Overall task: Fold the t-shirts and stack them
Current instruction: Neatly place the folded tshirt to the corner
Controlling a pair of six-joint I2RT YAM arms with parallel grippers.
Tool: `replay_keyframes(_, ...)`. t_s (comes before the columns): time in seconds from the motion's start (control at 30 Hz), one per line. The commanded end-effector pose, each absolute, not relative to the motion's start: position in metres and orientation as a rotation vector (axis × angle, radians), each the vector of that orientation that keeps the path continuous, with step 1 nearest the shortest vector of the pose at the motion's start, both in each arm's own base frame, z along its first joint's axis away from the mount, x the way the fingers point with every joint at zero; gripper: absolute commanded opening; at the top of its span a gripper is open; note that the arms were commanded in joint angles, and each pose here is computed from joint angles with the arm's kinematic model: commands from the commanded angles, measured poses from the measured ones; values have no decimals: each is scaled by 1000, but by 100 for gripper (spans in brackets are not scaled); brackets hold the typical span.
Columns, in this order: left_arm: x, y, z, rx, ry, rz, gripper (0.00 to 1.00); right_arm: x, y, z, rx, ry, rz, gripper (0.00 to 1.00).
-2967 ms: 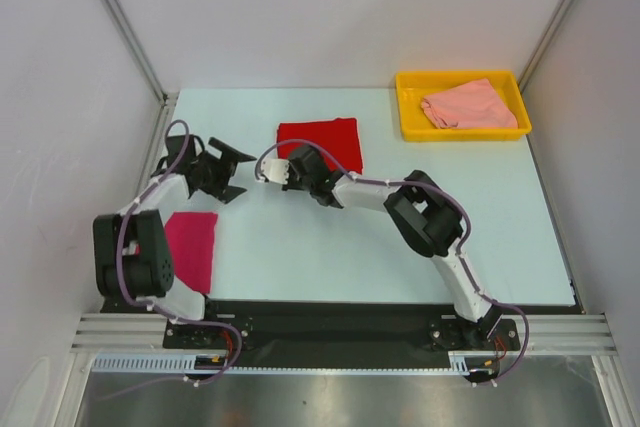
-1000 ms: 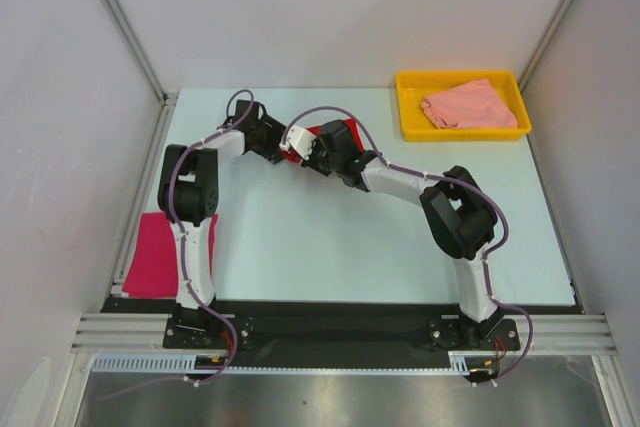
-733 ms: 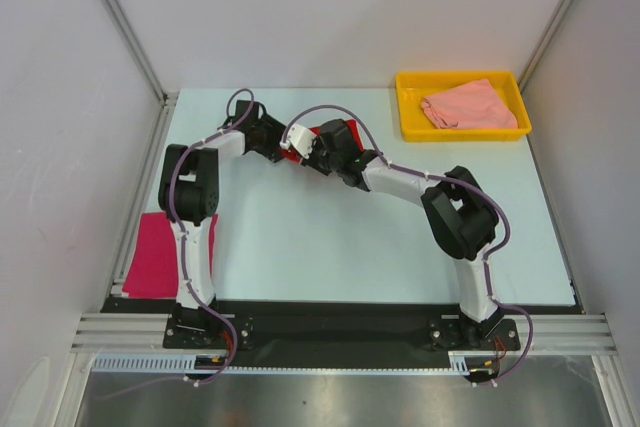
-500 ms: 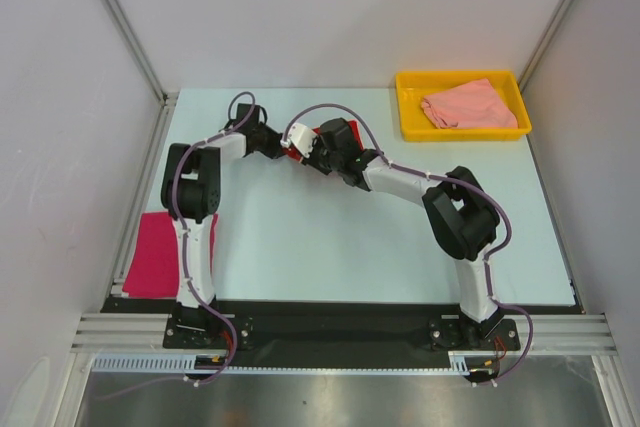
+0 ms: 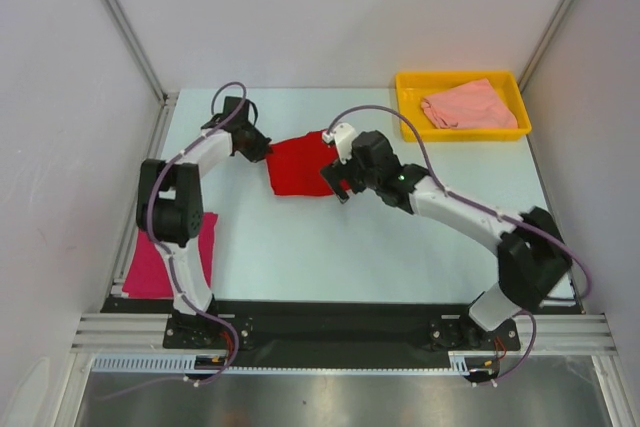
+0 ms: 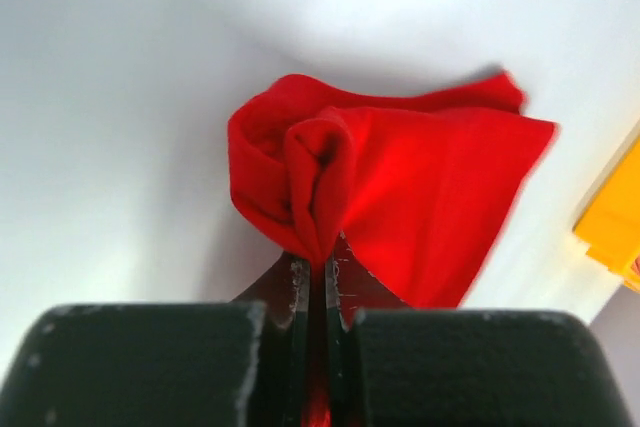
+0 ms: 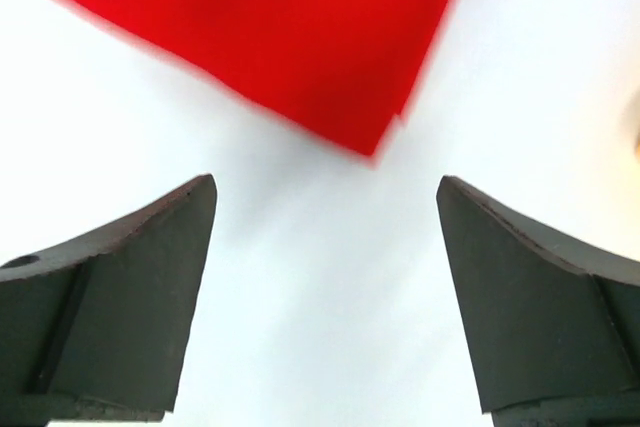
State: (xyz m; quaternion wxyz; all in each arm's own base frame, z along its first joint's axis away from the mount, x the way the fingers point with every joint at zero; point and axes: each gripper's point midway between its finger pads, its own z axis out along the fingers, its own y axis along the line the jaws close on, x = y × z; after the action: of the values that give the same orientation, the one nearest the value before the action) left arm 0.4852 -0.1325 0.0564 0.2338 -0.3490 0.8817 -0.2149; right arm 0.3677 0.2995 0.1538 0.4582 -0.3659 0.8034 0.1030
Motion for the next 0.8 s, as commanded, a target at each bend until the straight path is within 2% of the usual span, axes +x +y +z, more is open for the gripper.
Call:
replay_keyframes(0.0,455,-94,106,-903,2398,-396,0,315,281,173,-800,2054,313,98)
replay_keyframes(0.07,445,-80,122,-925,2361,-329,0,295,271,191,-749,2037,357,98)
replay_keyframes(0.3,395,-56,134,-970,2370,-186,0,248,243,196,-729,2032,396,100)
replay_keyframes(0.5,372,-15,145,-934,2355,74,0,232,230,205,-727,2022,401,100)
replay_keyframes(0.77,364,39,172,-1010,2243,185,0,222,229,210,-763,2014,417,100)
